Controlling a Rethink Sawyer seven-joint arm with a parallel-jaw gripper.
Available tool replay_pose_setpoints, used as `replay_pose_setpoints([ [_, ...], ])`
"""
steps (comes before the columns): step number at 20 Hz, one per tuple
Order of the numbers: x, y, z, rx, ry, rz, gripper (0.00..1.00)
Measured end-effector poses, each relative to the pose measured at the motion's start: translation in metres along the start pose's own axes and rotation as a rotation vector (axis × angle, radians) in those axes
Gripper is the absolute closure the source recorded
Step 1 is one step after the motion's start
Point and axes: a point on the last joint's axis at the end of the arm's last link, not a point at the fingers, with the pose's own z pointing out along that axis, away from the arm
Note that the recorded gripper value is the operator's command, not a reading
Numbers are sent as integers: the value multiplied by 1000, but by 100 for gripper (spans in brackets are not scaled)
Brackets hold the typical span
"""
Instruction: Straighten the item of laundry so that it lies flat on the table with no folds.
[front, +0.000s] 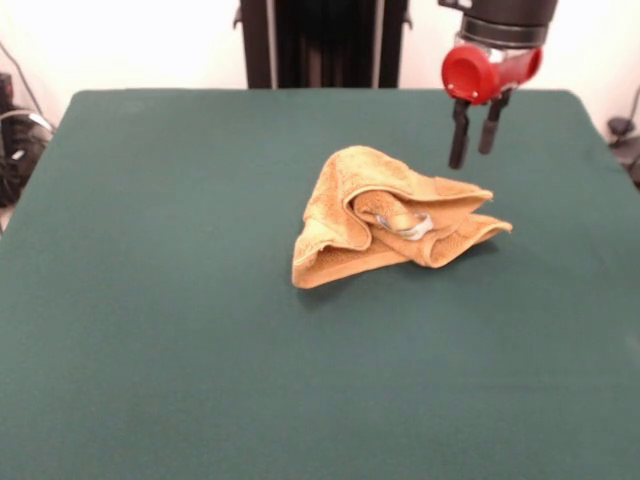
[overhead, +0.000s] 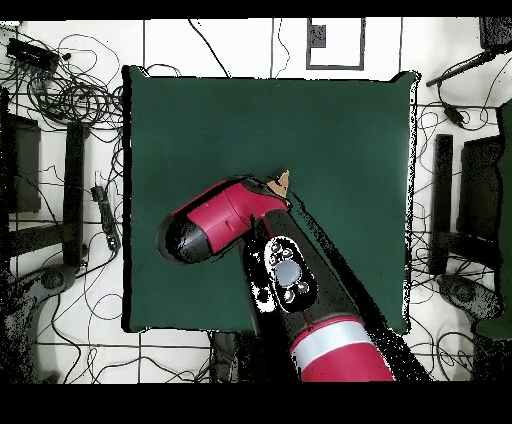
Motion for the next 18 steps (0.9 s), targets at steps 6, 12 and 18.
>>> replay_pose_setpoints([
  [6, -2, 2, 0, -3, -4, -4, 0],
  [12, -2, 8, 4, -13, 1, -8, 0],
  [18, 1, 18, 15, -37, 14, -14, 0],
])
